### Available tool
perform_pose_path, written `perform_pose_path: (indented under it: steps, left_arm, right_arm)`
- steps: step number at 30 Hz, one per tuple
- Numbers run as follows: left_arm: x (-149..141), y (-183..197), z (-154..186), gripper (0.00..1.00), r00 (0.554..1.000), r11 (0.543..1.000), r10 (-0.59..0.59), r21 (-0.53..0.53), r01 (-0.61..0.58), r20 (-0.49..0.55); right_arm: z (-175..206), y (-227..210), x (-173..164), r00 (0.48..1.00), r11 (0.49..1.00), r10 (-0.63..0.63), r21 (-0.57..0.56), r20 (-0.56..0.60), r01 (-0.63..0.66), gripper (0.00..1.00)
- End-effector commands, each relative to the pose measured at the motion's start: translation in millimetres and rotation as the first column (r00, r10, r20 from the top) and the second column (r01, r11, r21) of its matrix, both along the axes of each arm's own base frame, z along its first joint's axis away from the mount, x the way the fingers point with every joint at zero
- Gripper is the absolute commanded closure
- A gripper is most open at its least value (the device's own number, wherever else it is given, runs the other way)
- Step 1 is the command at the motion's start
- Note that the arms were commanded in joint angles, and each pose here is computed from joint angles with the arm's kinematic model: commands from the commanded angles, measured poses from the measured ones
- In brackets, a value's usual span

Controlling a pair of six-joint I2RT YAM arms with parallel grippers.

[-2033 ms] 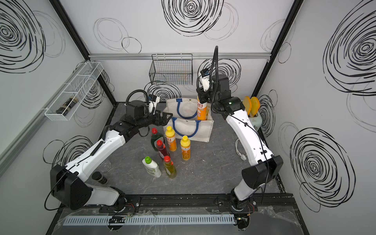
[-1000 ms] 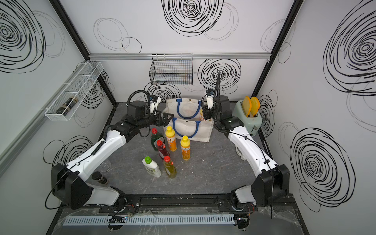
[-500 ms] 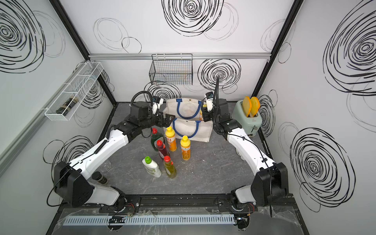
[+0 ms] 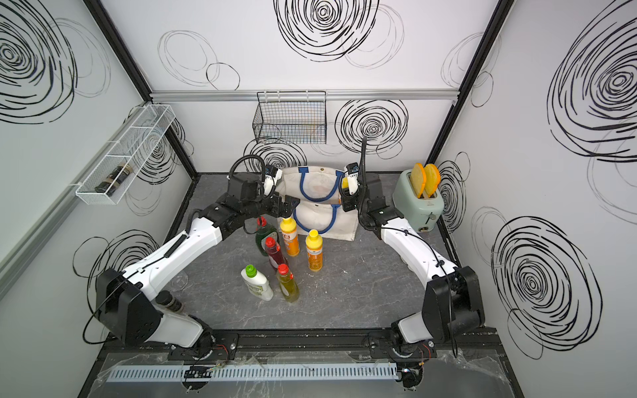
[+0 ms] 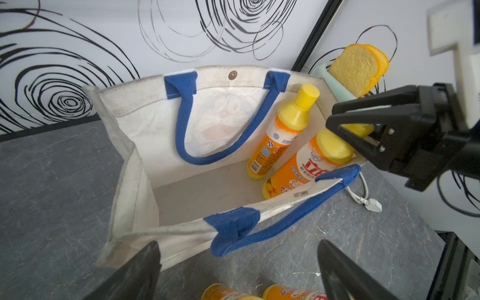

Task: Pack dish soap into the shopping bag
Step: Place the bottle of dish soap in the shopping bag.

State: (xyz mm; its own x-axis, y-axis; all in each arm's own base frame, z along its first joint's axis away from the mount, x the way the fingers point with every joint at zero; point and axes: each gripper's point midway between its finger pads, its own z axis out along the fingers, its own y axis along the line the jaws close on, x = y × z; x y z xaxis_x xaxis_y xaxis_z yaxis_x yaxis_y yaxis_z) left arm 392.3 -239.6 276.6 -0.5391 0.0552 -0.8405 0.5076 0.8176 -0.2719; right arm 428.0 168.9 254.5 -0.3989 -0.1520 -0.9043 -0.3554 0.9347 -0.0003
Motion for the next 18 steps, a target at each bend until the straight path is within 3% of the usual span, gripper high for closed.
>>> perform_pose_path:
  steps: [1, 4, 6, 8, 11, 14, 17, 18]
  left_arm:
    - [5.6, 0.8, 19.8, 0.04, 0.999, 1.0, 0.008, -0.01, -0.008, 0.047]
    - [9.5, 2.0, 21.3, 0.04, 0.999, 1.0, 0.016, -0.014, -0.015, 0.047]
    - [14.4, 2.3, 23.1, 0.04, 0.999, 1.0, 0.017, -0.014, -0.016, 0.05]
    - [18.8, 3.2, 23.6, 0.04, 0.999, 1.0, 0.016, -0.012, -0.015, 0.045]
    - [27.1, 10.4, 24.6, 0.04, 0.999, 0.999, 0.032, -0.028, -0.031, 0.033]
    - [34.5, 18.0, 25.8, 0.04, 0.998, 0.997, 0.058, -0.058, -0.057, 0.019]
    - [37.8, 19.6, 20.1, 0.04, 0.998, 0.996, 0.058, -0.074, -0.058, 0.004]
    - [35.3, 17.7, 15.4, 0.04, 0.999, 0.996, 0.039, -0.077, -0.039, -0.003]
  right_arm:
    - [33.1, -1.1, 12.1, 0.992, 0.999, -0.02, 0.047, 0.127, 0.014, 1.0]
    - [24.9, -0.2, 13.6, 0.993, 0.999, -0.018, 0.04, 0.114, 0.014, 1.0]
    - [21.6, 0.1, 13.7, 0.994, 0.999, -0.015, 0.036, 0.108, 0.011, 0.87]
    - [21.0, 0.9, 13.1, 0.994, 0.999, -0.01, 0.034, 0.108, 0.006, 0.85]
    - [18.6, 0.8, 12.5, 0.995, 0.999, -0.009, 0.032, 0.102, 0.006, 0.75]
    - [16.0, -0.3, 12.3, 0.995, 0.999, -0.015, 0.031, 0.096, 0.012, 0.74]
    - [18.0, 0.6, 11.7, 0.995, 0.999, -0.012, 0.039, 0.099, 0.008, 0.58]
    - [18.7, 1.5, 11.7, 0.995, 0.999, -0.008, 0.038, 0.095, 0.004, 0.58]
